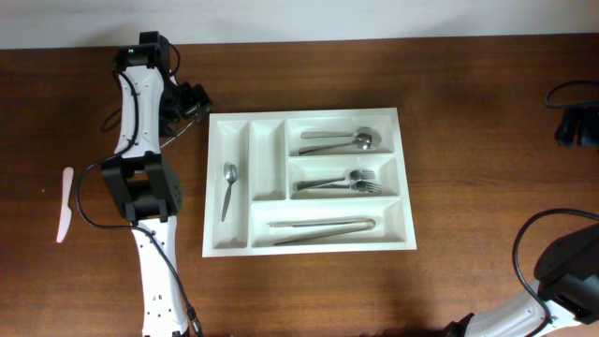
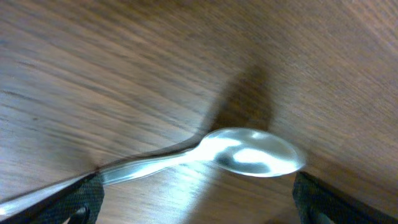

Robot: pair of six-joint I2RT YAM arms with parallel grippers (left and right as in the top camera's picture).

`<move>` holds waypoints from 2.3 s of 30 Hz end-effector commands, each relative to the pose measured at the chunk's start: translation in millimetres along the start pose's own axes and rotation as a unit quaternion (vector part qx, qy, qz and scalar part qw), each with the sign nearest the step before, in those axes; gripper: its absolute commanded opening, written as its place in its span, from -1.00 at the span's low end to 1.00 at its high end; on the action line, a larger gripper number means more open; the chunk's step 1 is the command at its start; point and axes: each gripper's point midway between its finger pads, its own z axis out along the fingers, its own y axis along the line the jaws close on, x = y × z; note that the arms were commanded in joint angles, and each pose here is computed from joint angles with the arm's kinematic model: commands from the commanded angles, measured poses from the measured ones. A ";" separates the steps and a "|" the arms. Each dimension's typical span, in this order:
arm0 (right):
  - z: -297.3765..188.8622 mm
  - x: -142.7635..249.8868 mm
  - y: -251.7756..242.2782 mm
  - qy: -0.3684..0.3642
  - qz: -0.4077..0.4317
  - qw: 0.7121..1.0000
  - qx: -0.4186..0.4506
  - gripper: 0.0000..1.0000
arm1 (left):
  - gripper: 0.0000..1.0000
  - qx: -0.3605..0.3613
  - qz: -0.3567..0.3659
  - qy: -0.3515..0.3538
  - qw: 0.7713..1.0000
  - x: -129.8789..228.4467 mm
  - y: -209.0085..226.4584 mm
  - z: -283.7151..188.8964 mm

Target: Pack container

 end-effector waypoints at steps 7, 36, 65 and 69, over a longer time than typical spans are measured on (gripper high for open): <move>-0.9 0.5 -3.1 -0.001 0.007 1.000 0.002 0.97 | 0.98 -0.010 0.002 0.013 1.000 0.5 5.4 28.3; -0.9 0.5 -3.1 -0.001 0.007 1.000 0.002 0.97 | 0.79 -0.118 0.261 -0.023 0.958 -24.6 37.6 23.5; -0.9 0.5 -3.1 -0.001 0.007 1.000 0.002 0.98 | -0.32 -0.122 0.262 -0.047 0.956 -35.7 35.5 22.5; -0.9 0.5 -3.1 -0.001 0.007 1.000 0.003 0.98 | -0.51 -0.121 0.262 -0.051 0.956 -37.7 34.5 22.4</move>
